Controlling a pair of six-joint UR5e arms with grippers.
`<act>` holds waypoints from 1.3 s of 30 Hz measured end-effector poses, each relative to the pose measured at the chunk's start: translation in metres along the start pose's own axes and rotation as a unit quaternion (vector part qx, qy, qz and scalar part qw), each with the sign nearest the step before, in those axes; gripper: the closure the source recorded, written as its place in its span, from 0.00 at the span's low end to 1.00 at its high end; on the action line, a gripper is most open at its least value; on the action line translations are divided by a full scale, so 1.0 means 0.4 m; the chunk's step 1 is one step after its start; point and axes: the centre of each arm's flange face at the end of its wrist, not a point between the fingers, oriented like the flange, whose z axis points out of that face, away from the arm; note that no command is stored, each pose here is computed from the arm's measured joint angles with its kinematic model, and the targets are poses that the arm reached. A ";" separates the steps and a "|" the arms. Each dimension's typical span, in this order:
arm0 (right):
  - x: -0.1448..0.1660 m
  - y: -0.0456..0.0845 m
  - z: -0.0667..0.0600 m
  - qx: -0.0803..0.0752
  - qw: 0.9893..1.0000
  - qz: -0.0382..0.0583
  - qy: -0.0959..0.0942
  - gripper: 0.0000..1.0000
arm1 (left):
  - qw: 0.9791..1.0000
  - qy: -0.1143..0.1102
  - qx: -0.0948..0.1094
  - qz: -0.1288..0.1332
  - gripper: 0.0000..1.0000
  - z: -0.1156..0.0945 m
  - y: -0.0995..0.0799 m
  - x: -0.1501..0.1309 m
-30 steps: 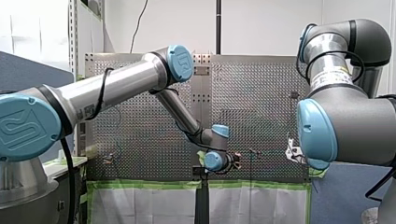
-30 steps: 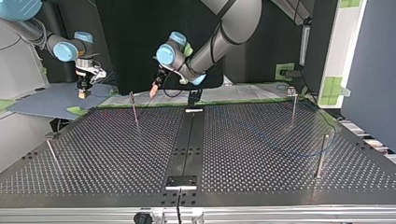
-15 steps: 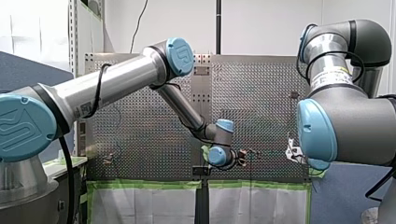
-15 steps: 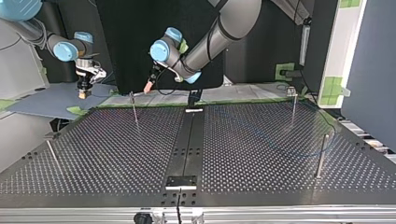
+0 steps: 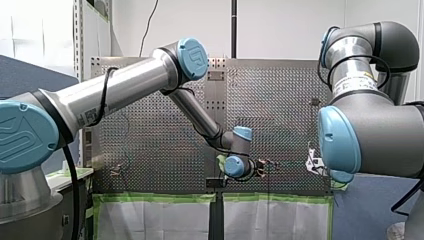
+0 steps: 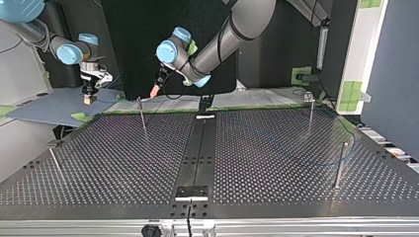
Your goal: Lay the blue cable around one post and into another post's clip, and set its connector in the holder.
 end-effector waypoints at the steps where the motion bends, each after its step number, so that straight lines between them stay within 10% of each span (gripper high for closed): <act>1: -0.001 0.000 0.000 0.000 1.000 0.000 0.000 1.00 | 1.000 0.000 0.000 0.000 0.00 0.000 0.000 0.000; 39: -0.004 0.005 0.000 -0.002 1.000 0.004 -0.001 1.00 | 1.000 -0.003 -0.009 -0.003 0.00 -0.009 0.006 -0.023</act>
